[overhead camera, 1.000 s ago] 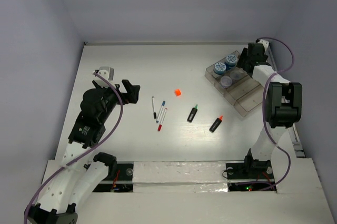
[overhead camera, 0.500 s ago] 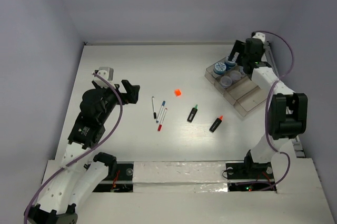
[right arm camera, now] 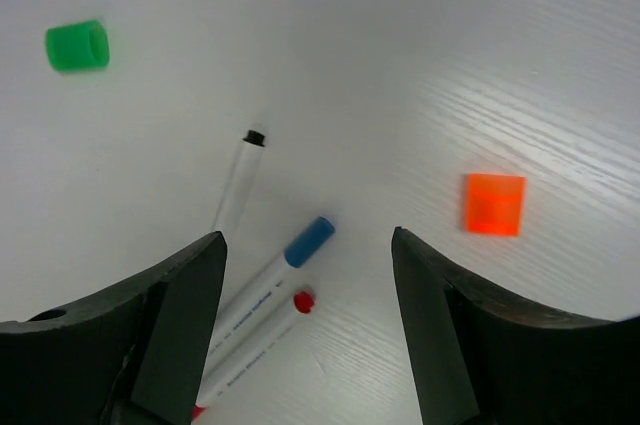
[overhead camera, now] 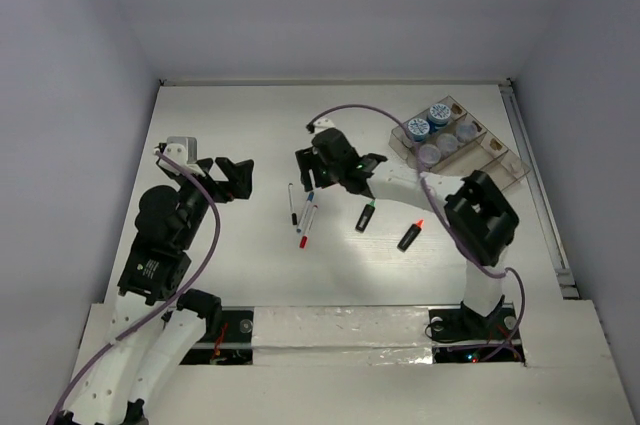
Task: Sort the stationery into containers
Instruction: Pick up the pen from the center of the board.
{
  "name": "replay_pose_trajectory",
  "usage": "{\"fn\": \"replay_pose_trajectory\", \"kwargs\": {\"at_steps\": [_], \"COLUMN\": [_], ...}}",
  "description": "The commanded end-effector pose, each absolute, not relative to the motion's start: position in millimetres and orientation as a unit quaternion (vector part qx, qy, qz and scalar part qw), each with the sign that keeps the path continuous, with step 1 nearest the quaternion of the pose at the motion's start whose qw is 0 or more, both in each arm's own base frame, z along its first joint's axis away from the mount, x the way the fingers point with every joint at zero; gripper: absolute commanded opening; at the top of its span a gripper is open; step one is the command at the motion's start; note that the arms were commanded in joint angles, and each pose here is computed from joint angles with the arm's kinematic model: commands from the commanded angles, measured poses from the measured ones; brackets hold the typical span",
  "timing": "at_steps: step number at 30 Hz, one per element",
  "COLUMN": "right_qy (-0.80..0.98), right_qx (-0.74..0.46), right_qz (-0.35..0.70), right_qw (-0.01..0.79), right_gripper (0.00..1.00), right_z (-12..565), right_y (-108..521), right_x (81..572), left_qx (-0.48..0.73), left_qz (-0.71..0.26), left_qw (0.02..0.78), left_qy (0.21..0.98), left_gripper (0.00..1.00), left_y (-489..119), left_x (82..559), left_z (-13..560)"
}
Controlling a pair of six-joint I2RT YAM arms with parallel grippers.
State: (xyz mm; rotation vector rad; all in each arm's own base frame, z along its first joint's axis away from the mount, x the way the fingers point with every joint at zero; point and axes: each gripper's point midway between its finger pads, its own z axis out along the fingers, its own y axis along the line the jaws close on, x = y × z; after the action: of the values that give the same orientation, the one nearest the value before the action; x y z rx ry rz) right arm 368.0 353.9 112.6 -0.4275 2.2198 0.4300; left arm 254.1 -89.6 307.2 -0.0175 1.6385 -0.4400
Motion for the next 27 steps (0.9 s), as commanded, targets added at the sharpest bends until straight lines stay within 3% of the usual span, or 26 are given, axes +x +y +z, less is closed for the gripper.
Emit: {"fn": "replay_pose_trajectory", "kwargs": {"at_steps": [1, 11, 14, 15, 17, 20, 22, 24, 27], "right_qy": [0.885, 0.897, 0.900, 0.902, 0.902, 0.905, 0.909, 0.910, 0.908], "right_qx": [-0.188, -0.244, -0.247, -0.247, -0.255, -0.255, -0.253, -0.250, -0.241], "right_qz": [0.130, 0.093, 0.088, 0.084, 0.083, 0.077, 0.073, 0.071, 0.085], "right_qw": [0.405, 0.356, 0.349, 0.344, 0.339, 0.331, 0.322, 0.324, 0.331], "right_gripper": [0.72, 0.69, 0.59, 0.50, 0.43, 0.25, 0.19, 0.04, 0.00], "right_z": [103.1, 49.8, 41.4, 34.7, 29.5, 17.3, 6.8, 4.1, 11.7], "right_y": [373.9, 422.6, 428.2, 427.4, 435.7, 440.5, 439.6, 440.9, 449.1], "right_x": [369.3, 338.3, 331.6, 331.2, 320.4, 312.2, 310.5, 312.6, 315.4], "left_qx": [-0.008, -0.006, -0.005, -0.005, -0.005, -0.002, -0.002, -0.002, -0.002], "left_qz": [-0.193, -0.197, -0.198, -0.199, -0.199, -0.202, -0.203, -0.203, -0.203], "left_qw": [0.677, 0.680, 0.681, 0.682, 0.683, 0.683, 0.684, 0.684, 0.685], "left_qy": [0.711, 0.706, 0.705, 0.704, 0.703, 0.702, 0.701, 0.701, 0.700], "left_gripper": [0.99, 0.99, 0.99, 0.99, 0.99, 0.99, 0.99, 0.99, 0.99], "left_y": [-88.4, -88.7, -88.9, -88.8, -89.0, -90.7, -90.7, -90.6, -90.1], "left_x": [255.4, 252.7, 251.6, 251.4, 251.0, 249.3, 248.6, 248.2, 247.7], "left_z": [316.2, 319.3, 320.4, 321.2, 321.6, 322.3, 323.1, 323.0, 323.8]}}
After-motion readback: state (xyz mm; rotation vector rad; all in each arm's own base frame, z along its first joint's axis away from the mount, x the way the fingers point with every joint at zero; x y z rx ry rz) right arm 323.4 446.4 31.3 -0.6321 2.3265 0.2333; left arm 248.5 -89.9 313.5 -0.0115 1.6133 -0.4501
